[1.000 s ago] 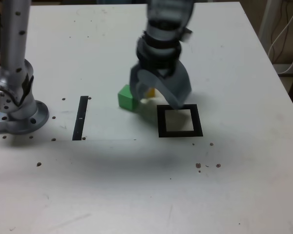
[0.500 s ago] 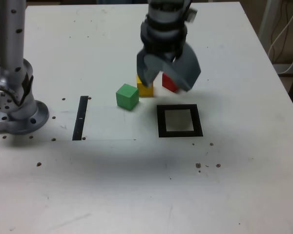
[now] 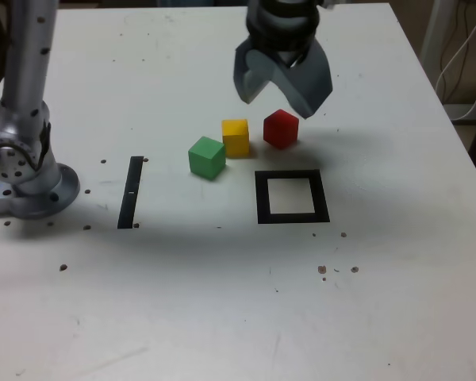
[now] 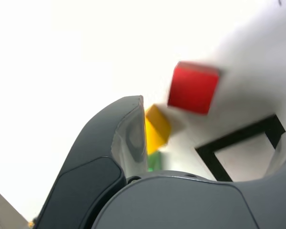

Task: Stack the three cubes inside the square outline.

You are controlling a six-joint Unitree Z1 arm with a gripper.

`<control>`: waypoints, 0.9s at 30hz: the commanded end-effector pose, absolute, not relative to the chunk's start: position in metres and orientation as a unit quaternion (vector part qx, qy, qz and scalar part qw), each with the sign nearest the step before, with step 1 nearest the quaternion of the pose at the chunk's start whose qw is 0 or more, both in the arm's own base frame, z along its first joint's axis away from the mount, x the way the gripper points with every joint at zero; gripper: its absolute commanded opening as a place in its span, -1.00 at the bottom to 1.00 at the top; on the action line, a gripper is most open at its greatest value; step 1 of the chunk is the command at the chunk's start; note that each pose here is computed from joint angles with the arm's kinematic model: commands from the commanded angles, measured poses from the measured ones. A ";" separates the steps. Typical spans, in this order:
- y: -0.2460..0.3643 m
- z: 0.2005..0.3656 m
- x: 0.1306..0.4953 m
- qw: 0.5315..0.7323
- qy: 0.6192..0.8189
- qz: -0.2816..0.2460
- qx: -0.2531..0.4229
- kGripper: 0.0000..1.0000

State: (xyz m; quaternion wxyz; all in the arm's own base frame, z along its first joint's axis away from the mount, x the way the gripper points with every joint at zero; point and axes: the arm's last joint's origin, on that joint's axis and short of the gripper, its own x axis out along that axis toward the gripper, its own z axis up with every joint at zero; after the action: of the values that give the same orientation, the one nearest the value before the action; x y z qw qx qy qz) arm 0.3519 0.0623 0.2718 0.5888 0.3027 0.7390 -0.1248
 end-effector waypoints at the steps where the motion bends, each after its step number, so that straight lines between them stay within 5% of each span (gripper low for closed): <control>1: 0.072 0.269 0.358 0.586 0.740 -0.128 0.306 0.99; 17: 0.084 0.215 0.369 0.557 0.751 -0.166 0.315 0.88; 27: 0.081 0.206 0.354 0.568 0.745 -0.170 0.304 0.79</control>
State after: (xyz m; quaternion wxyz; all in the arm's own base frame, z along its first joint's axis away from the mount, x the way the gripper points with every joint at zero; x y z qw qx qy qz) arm 0.3542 0.0813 0.2052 0.5591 0.3060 0.7512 -0.1720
